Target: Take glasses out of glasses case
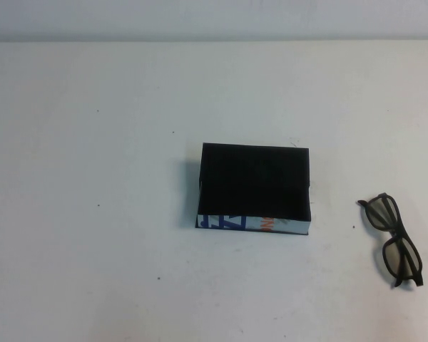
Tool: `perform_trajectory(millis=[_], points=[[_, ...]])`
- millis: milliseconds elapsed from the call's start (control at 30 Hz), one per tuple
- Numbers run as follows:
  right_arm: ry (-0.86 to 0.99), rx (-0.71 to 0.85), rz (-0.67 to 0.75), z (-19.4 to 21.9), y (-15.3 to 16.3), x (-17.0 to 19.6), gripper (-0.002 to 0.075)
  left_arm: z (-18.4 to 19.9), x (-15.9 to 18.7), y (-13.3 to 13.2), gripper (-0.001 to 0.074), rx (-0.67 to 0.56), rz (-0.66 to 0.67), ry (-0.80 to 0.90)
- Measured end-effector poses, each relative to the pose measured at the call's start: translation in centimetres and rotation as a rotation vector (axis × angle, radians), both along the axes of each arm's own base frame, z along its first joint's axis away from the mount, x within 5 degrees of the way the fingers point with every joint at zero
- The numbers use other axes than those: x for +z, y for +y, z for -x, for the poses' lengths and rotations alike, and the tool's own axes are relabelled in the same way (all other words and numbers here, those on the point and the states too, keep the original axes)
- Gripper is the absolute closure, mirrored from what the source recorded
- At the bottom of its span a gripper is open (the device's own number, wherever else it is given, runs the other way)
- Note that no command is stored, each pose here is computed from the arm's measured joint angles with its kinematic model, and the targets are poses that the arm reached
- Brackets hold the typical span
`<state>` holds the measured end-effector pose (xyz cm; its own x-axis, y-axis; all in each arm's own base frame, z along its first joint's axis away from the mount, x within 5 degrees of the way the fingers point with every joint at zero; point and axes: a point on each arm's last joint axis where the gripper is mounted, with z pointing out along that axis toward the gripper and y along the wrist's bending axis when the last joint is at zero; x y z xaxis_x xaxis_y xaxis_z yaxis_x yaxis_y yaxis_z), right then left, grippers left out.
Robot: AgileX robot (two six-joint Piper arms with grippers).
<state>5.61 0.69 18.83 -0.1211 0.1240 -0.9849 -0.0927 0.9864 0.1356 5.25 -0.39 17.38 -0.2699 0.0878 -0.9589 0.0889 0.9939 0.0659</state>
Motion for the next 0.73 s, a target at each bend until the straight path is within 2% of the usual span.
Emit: perform_trajectory(millis=[267,733], points=[[0.128,0.043,-0.004,0.2,0.3,-1.1,0.0742,0.0,0.0,0.0,0.0739,0.0,0.0,0.0],[0.132,0.004,0.046,0.2,0.0,-1.2,0.0742,0.0,0.0,0.0,0.0739,0.0,0.0,0.0]])
